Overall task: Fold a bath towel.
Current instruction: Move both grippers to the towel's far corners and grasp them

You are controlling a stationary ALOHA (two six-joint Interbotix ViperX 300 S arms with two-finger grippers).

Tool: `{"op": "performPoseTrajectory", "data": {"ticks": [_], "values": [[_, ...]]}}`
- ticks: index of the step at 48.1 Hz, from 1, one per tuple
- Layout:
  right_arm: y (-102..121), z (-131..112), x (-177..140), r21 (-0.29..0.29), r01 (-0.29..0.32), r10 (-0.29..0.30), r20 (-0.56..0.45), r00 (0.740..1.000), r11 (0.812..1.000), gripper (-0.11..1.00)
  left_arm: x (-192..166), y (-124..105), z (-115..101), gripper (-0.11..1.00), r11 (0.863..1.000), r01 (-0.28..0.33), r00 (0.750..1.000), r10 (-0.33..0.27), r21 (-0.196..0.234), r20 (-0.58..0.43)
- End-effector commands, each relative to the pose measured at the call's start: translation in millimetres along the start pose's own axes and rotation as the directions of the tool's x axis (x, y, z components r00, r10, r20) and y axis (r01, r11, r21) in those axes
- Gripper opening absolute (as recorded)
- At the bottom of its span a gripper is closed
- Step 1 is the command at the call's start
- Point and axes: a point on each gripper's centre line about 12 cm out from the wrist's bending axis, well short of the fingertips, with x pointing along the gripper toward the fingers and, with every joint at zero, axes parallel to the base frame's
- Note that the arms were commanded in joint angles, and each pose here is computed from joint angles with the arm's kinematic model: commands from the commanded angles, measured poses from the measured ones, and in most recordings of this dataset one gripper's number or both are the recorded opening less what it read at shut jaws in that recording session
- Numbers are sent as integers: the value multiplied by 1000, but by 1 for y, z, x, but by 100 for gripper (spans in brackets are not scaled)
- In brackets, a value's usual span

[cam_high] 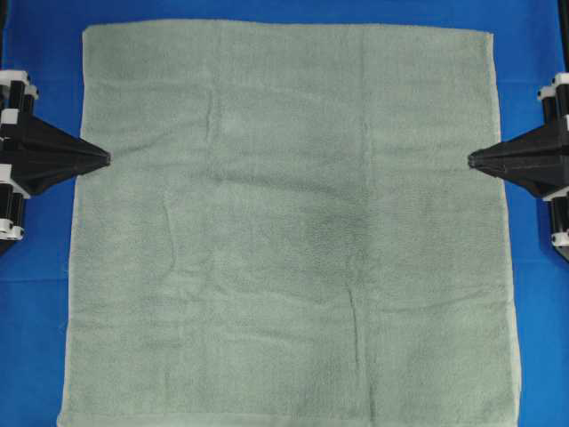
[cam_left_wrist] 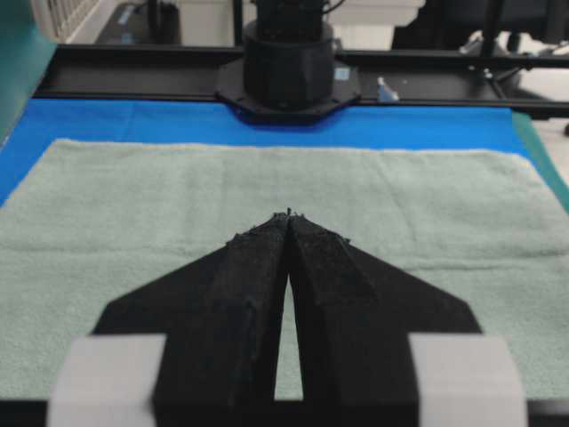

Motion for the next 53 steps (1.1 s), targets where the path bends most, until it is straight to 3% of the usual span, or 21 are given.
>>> {"op": "performPoseTrajectory", "data": {"ticks": [1, 6, 11, 18, 19, 23, 27, 29, 32, 38, 43, 53], "values": [[-11, 10, 3, 6, 57, -57, 18, 998, 998, 0, 7, 14, 13, 0, 997, -73, 996, 71, -37, -46], [-32, 6, 8, 11, 156, -155, -80, 985, 988, 0, 12, 28, 13, 0, 991, -136, 978, 132, -15, -159], [-67, -5, 11, 2, 308, -299, -241, 923, 951, 0, 16, 48, 6, 0, 975, -224, 944, 219, 9, -246], [-112, -26, 12, -32, 468, -437, -418, 797, 883, 0, 20, 84, -15, 0, 937, -340, 872, 346, 79, -347], [-121, -32, 12, -38, 492, -454, -454, 767, 870, 0, 20, 89, -19, 0, 931, -352, 859, 360, 91, -363], [-145, -51, 14, -66, 543, -487, -540, 686, 837, 0, 26, 110, -32, 1, 912, -382, 809, 408, 150, -423], [-166, -70, 18, -99, 567, -497, -619, 608, 818, 0, 33, 129, -47, 1, 898, -383, 758, 438, 214, -483], [-175, -79, 21, -117, 570, -497, -649, 576, 813, 1, 39, 142, -56, 5, 891, -400, 728, 451, 216, -516], [-193, -94, 27, -148, 571, -496, -694, 522, 807, 4, 45, 156, -67, 20, 884, -414, 691, 460, 216, -558], [-215, -123, 37, -182, 557, -479, -753, 451, 810, 40, 54, 181, -93, 58, 871, -443, 624, 470, 213, -624], [-230, -146, 46, -198, 537, -460, -786, 413, 820, 65, 57, 199, -119, 84, 862, -462, 575, 472, 211, -668], [-254, -177, 53, -210, 533, -455, -805, 382, 819, 60, 56, 227, -158, 84, 837, -506, 518, 489, 210, -702]]}}
